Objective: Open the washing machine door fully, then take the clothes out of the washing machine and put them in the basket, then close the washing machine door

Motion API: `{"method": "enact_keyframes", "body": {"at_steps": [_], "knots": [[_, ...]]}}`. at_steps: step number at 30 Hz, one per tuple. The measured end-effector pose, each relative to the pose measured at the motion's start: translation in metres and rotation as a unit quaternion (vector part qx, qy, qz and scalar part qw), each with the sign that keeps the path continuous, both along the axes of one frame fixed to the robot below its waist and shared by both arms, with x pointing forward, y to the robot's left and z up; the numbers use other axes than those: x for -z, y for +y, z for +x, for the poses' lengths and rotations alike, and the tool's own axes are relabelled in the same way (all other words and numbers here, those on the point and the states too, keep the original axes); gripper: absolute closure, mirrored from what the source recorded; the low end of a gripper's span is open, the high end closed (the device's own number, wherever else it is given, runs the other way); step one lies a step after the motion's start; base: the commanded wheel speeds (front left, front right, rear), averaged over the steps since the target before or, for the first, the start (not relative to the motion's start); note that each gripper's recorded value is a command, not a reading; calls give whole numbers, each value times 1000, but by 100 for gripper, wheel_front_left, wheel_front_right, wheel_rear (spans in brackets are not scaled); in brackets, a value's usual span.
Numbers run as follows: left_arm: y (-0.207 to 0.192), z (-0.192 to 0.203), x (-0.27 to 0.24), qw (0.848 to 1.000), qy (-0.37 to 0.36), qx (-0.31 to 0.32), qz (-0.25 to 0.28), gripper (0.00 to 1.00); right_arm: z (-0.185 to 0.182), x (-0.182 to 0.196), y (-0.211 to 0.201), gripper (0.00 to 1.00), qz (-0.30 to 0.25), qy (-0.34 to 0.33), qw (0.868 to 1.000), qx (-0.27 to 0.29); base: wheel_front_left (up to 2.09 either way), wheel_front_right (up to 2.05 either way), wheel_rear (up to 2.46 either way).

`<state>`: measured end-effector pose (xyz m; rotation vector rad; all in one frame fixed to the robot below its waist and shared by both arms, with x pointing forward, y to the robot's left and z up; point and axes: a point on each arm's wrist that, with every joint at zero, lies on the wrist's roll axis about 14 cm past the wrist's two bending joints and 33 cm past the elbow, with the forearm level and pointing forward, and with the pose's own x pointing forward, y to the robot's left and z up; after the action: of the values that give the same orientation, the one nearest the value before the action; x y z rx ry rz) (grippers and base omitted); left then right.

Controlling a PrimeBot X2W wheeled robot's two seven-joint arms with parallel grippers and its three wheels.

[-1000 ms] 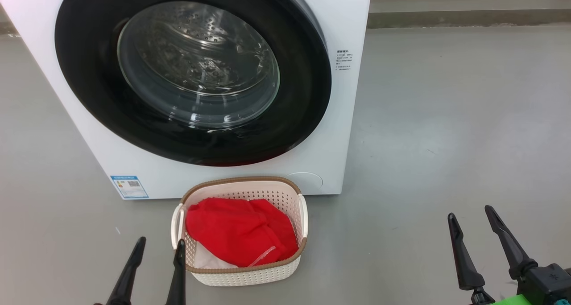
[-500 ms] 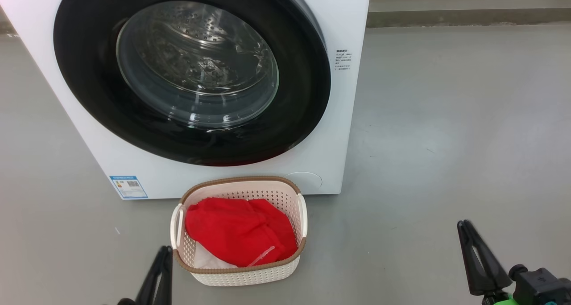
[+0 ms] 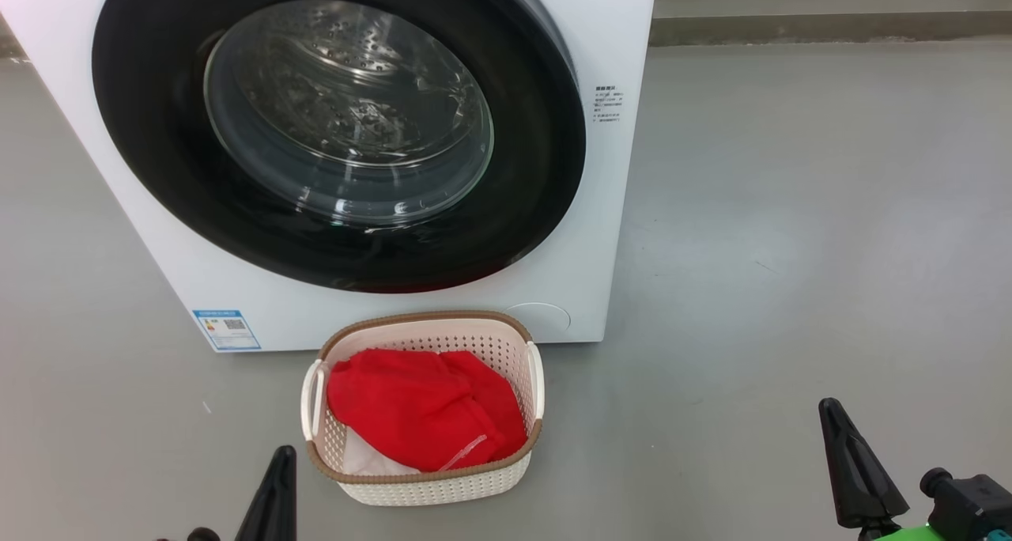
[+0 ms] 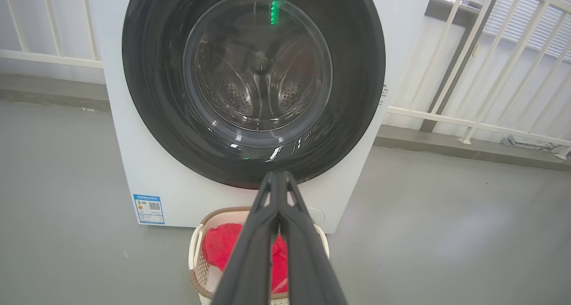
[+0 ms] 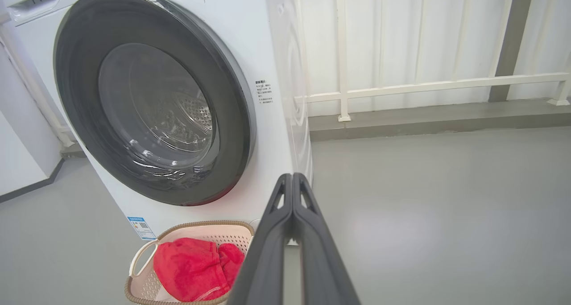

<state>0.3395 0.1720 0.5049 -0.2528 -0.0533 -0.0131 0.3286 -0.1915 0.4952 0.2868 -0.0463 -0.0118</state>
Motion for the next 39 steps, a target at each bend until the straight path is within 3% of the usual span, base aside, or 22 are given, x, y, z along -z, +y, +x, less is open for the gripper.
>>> {"method": "enact_keyframes", "body": {"at_steps": [19, 39], "knots": [[6, 2, 14, 994, 35, -10, -105, 100, 6, 6, -5, 100, 104, 13, 994, 11, 0, 0, 0], [12, 11, 19, 974, 54, -19, -217, 100, 14, 10, -7, 100, 217, 24, 976, 16, 0, 0, 0]]}}
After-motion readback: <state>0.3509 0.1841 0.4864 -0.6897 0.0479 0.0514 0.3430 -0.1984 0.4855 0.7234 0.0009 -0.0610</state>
